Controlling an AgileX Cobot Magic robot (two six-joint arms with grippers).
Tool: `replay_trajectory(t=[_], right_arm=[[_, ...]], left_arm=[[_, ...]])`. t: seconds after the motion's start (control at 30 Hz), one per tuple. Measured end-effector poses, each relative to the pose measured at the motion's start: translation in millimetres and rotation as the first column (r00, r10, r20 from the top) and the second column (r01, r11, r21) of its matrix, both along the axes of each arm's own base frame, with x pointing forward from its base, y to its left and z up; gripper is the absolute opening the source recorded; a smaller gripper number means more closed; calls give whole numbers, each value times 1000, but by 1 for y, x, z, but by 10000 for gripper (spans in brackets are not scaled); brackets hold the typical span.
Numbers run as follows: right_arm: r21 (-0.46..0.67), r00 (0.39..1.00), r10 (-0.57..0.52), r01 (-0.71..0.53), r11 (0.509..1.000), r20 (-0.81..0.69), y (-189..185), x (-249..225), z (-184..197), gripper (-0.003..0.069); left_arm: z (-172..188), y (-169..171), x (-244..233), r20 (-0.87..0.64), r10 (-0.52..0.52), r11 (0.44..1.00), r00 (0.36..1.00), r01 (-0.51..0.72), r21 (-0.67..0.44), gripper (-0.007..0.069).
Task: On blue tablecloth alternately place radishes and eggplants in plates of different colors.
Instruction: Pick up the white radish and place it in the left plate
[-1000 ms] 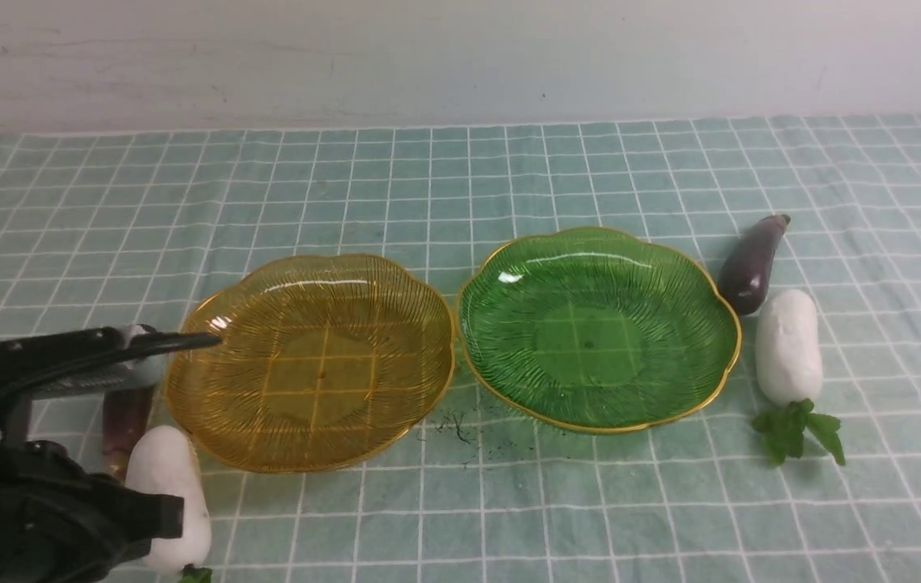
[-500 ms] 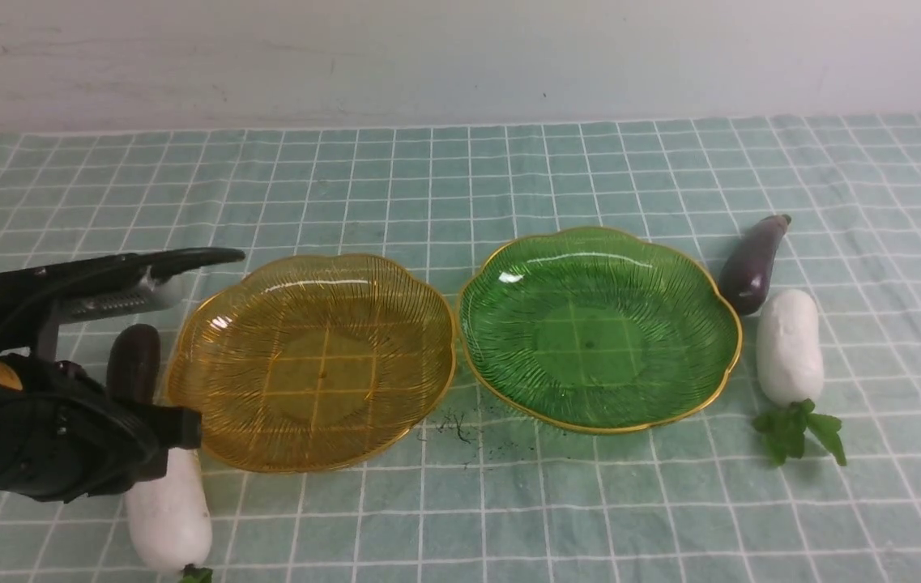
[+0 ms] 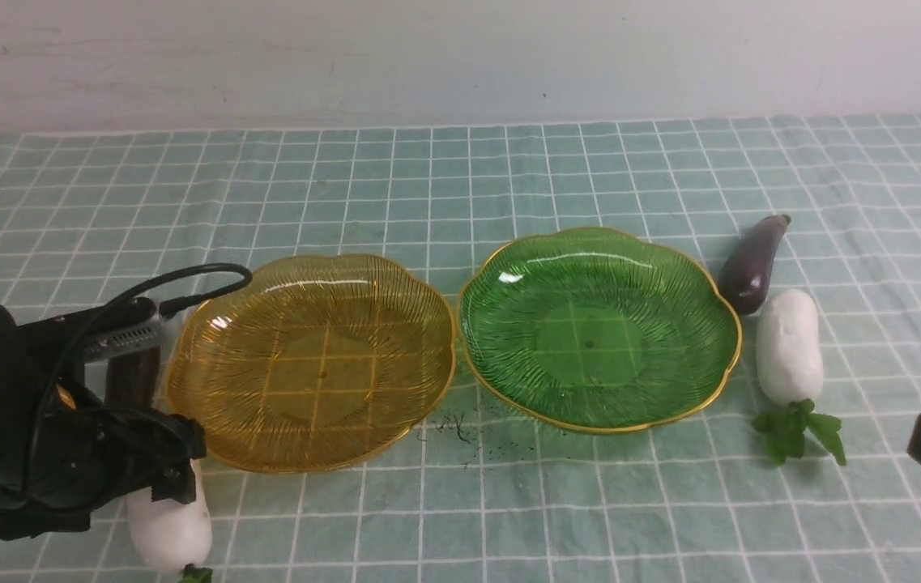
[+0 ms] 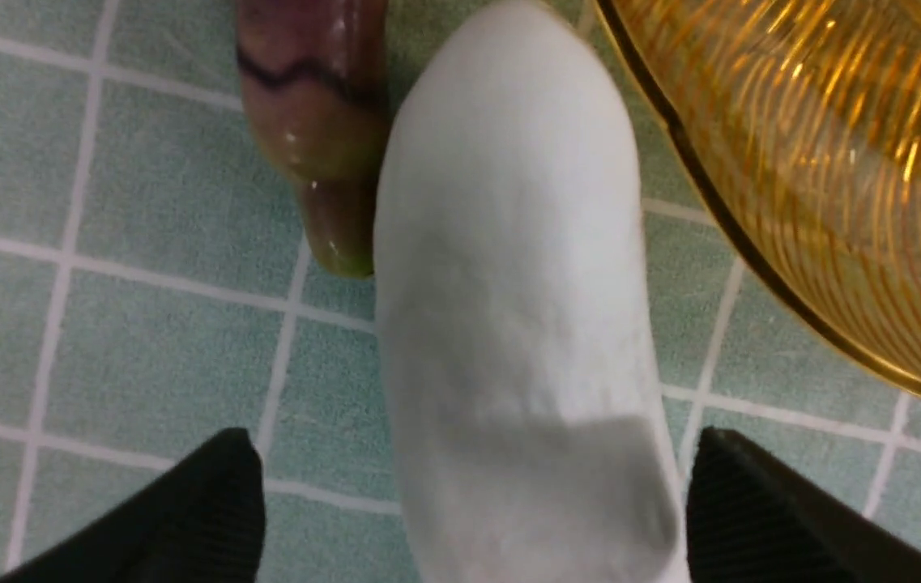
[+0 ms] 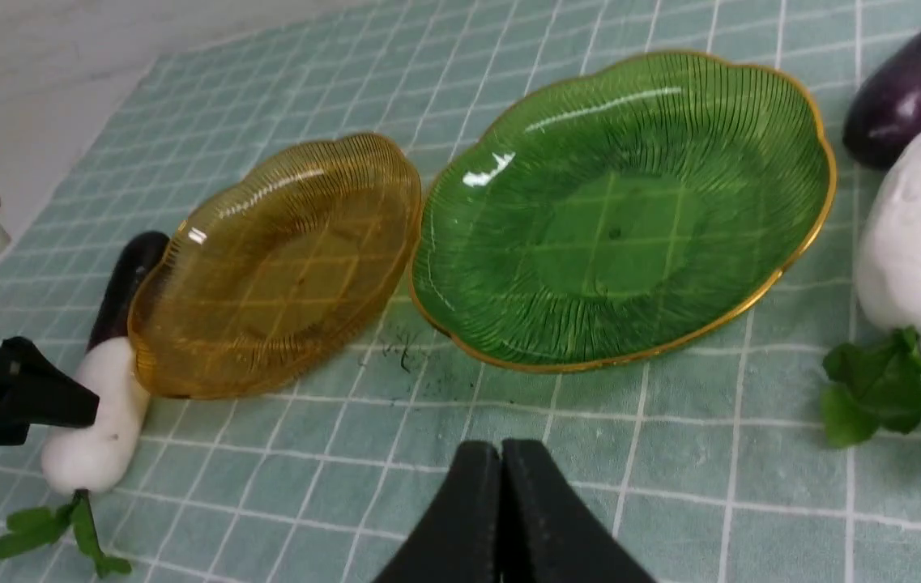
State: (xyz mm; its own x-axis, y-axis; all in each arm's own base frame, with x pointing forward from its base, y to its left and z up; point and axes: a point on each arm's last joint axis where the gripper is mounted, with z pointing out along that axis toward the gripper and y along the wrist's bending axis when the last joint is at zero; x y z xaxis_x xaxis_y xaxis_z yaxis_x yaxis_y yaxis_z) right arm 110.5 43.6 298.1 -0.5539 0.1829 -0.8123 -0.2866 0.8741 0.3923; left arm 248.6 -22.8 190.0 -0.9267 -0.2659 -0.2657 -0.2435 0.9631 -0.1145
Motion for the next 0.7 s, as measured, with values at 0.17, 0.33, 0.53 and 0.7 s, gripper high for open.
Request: replay_trajectory(t=[0.17, 0.33, 0.53, 0.7], right_arm=[[6, 997, 1, -1, 1000, -80, 2, 15, -9, -13], [-62, 987, 36, -46, 997, -159, 2, 31, -6, -13], [-192, 963, 4, -59, 980, -271, -3, 59, 14, -13], [-343, 931, -132, 8, 939, -341, -17, 94, 26, -6]], left_arm=[[-15, 0, 6, -43, 0, 1000, 999, 0, 4, 594], [-24, -1, 8, -84, 1, 1000, 996, 0, 7, 432], [-17, 0, -2, -156, -8, 1000, 988, 10, 12, 435], [23, -3, -26, -98, -67, 997, 993, 64, -40, 435]])
